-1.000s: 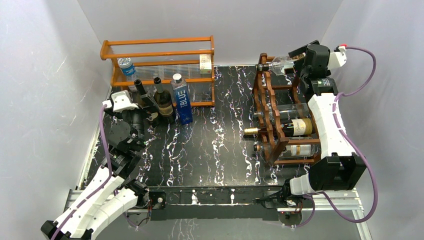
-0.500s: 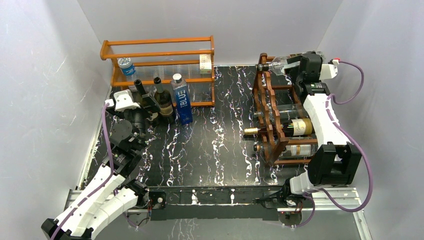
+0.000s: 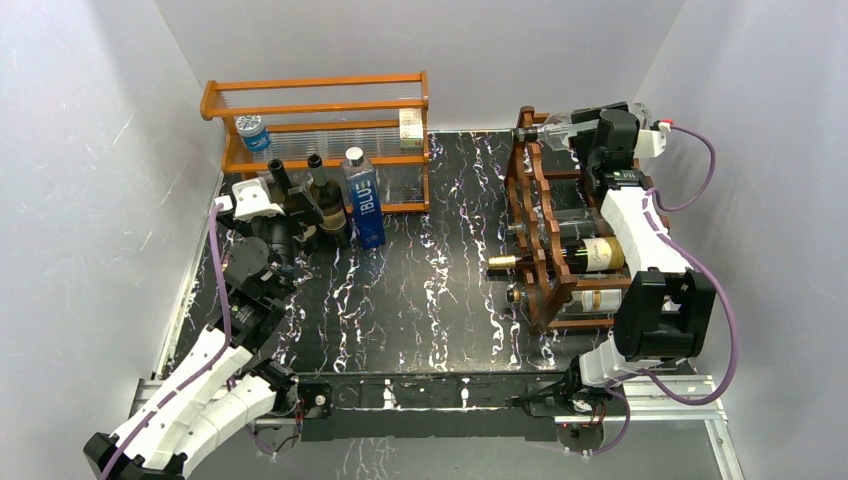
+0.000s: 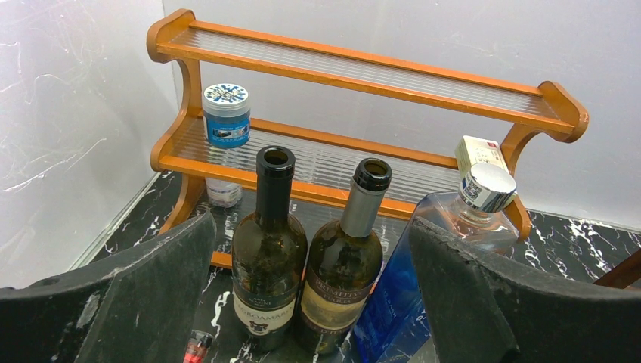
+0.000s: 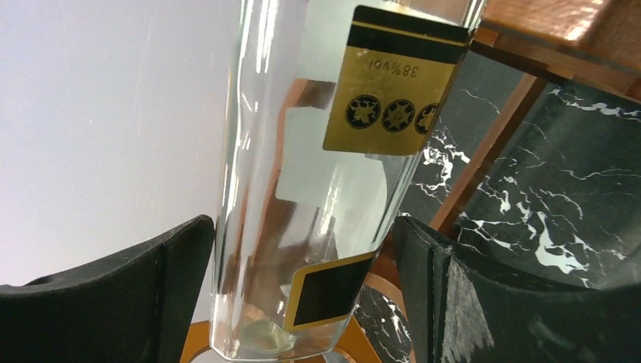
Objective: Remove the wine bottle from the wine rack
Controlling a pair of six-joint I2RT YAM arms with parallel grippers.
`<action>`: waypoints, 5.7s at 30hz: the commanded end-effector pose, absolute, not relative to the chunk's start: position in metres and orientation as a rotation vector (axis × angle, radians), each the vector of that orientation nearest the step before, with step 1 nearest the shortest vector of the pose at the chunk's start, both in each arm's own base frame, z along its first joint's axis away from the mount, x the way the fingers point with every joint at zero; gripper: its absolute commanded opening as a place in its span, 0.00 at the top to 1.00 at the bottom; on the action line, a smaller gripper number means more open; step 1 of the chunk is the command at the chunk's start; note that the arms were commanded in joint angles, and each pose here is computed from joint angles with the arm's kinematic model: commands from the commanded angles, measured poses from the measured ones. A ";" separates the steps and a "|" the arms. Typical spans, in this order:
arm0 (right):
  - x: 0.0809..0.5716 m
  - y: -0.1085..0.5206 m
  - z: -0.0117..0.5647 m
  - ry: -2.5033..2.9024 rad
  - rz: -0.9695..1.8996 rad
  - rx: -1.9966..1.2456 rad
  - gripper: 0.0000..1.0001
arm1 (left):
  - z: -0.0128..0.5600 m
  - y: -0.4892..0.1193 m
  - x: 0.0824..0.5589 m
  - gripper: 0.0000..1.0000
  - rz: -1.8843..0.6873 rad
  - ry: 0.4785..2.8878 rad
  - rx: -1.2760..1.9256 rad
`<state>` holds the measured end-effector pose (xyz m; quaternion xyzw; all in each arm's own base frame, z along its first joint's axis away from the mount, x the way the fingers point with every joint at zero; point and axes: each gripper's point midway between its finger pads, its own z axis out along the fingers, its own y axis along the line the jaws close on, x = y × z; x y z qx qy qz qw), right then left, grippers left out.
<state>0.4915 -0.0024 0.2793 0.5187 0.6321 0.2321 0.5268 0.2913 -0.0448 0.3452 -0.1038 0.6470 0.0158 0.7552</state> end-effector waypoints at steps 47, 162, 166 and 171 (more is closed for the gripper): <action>0.430 0.018 0.428 1.120 0.945 0.959 1.00 | 0.345 -0.061 0.302 0.02 -0.006 1.439 -0.208; 0.261 0.303 0.179 2.123 1.132 0.591 0.20 | 0.157 -0.253 0.154 1.00 -1.301 2.381 -0.212; 0.257 0.305 0.157 2.177 1.102 0.584 0.12 | 0.144 -0.248 0.151 1.00 -1.285 2.395 -0.247; 0.256 0.307 0.145 2.224 1.040 0.524 0.05 | 0.132 -0.245 0.148 1.00 -1.273 2.422 -0.288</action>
